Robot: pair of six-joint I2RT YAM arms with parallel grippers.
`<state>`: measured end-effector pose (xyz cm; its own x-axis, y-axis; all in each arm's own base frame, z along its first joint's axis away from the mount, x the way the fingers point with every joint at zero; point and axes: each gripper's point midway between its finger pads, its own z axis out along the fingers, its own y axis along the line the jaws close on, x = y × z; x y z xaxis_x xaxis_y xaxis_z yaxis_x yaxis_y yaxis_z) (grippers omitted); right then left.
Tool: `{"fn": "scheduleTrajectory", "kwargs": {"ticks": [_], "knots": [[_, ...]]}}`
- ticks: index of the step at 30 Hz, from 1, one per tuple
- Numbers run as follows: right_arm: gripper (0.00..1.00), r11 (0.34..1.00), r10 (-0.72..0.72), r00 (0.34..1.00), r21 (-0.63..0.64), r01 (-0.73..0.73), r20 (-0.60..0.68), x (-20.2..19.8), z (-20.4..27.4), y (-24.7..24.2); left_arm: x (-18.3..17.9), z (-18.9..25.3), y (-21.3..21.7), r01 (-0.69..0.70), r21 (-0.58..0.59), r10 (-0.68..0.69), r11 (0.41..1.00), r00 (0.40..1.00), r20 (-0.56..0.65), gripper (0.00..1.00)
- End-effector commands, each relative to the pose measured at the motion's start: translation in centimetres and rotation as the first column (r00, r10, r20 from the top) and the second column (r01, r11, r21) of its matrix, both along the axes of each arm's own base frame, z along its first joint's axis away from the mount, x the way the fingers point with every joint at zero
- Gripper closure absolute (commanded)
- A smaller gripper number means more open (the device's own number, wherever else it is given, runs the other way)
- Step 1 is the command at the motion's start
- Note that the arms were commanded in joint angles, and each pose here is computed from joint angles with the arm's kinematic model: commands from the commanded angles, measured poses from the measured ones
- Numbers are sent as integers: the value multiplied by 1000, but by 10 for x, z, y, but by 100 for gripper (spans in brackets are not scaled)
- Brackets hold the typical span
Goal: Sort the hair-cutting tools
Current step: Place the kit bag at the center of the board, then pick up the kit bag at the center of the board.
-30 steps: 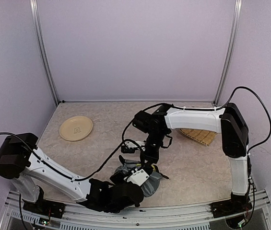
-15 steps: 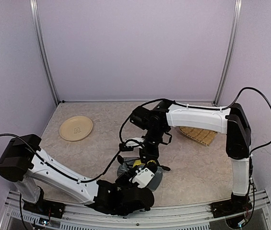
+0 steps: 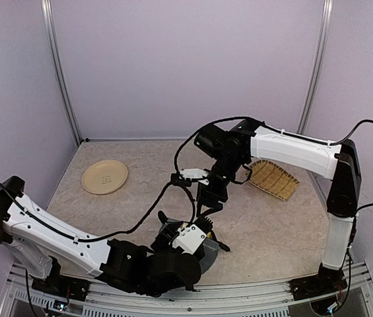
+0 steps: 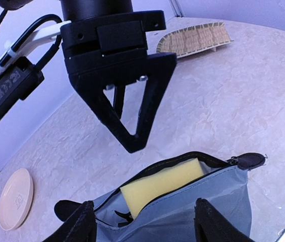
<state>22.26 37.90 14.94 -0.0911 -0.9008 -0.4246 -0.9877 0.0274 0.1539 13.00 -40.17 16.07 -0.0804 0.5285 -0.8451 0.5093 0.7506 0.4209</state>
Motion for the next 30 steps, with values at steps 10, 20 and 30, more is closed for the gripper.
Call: {"fn": "scheduleTrajectory", "kwargs": {"ticks": [10,20,30], "knots": [[2,955,-87,920,231,187,-382,-13,16,-75,27,66,-36,213,-348,-341,913,867,-364,49],[0,931,-34,716,238,276,-697,-62,-24,-84,75,82,-14,124,-470,-351,874,830,-433,83],[13,948,-50,595,149,280,-802,-72,-53,-83,70,81,-20,119,-515,-386,849,805,-450,82]]}}
